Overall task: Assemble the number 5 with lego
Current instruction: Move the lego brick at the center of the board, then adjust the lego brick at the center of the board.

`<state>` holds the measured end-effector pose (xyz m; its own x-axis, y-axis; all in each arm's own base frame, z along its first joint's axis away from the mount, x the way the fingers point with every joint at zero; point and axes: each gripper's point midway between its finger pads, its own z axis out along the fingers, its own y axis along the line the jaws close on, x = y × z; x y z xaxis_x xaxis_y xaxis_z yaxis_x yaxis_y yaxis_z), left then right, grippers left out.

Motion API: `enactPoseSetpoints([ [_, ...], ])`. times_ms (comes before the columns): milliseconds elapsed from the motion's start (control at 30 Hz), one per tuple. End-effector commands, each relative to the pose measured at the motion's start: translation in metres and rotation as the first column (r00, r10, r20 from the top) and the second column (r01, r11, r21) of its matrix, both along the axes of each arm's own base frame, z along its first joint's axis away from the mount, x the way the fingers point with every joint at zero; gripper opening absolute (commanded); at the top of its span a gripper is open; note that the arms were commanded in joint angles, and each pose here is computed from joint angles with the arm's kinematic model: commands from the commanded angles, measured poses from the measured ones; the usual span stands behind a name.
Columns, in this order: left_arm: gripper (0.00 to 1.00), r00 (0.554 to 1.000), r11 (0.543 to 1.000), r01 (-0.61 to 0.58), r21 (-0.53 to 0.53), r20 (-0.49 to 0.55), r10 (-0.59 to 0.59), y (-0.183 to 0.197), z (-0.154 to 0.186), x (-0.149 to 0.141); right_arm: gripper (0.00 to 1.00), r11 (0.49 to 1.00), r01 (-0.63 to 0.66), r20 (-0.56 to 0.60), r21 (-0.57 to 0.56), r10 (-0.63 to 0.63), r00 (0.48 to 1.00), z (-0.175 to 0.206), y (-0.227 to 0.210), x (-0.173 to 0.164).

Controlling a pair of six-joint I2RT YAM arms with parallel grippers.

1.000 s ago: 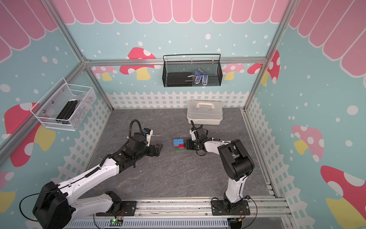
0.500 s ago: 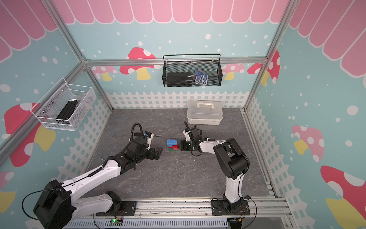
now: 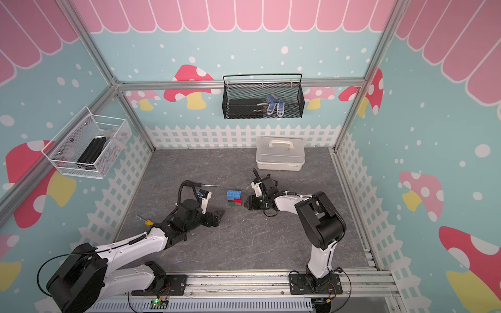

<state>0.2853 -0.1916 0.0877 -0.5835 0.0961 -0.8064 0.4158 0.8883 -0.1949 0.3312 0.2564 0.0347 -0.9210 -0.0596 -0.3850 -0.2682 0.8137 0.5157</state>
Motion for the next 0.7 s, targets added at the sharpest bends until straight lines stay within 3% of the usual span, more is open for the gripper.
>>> enactPoseSetpoints([
  [0,0.99,0.986,0.997,0.019,-0.071,0.165,-0.007,-0.016,0.021,0.009,0.55,0.996,0.043,-0.071,-0.084,-0.049,0.996,-0.014,-0.033,-0.020],
  [133,0.99,0.971,0.995,0.015,-0.103,0.239,0.010,-0.025,0.018,0.010,0.55,0.992,0.082,-0.061,-0.100,-0.088,0.994,-0.006,-0.056,-0.021],
  [267,0.99,0.946,0.982,-0.044,-0.182,0.309,0.100,-0.029,0.016,0.016,0.55,0.987,0.119,-0.041,-0.112,-0.124,0.991,0.007,-0.075,-0.021],
  [500,0.99,0.924,0.956,-0.072,-0.284,0.343,0.172,-0.052,0.000,0.029,0.55,0.979,0.157,-0.017,-0.128,-0.161,0.987,0.026,-0.100,-0.018],
  [667,0.99,0.899,0.962,-0.132,-0.240,0.380,0.218,-0.053,-0.001,0.034,0.54,0.974,0.175,-0.008,-0.143,-0.178,0.984,0.030,-0.113,-0.019],
])
